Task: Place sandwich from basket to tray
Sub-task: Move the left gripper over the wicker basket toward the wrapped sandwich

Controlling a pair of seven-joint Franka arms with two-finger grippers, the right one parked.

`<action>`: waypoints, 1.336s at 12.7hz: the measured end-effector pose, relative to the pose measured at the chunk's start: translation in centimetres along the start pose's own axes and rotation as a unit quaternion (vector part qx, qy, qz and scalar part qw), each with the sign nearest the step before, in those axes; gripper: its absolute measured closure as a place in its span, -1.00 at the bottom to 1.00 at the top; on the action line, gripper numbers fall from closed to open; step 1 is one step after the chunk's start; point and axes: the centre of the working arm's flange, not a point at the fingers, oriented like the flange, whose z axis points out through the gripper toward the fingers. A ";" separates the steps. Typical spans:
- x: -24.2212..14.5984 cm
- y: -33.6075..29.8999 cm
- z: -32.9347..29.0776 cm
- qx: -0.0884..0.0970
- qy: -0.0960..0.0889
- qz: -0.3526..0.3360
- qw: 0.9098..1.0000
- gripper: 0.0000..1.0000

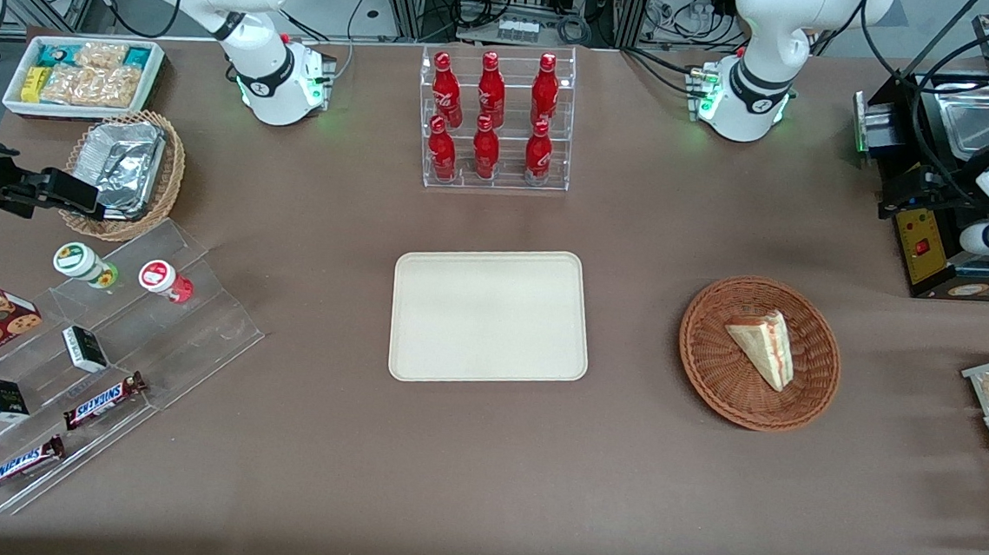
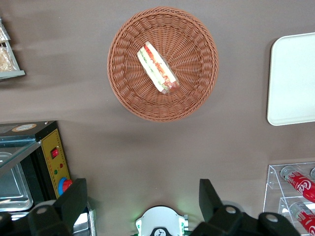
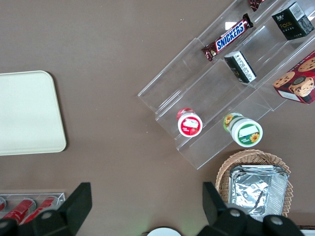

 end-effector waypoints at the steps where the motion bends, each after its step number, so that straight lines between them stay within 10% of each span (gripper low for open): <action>1: 0.0 0.0 0.0 0.000 0.001 0.000 1.000 -1.00; 17: 5.8 0.4 15.5 0.002 0.024 -0.005 1.000 -1.00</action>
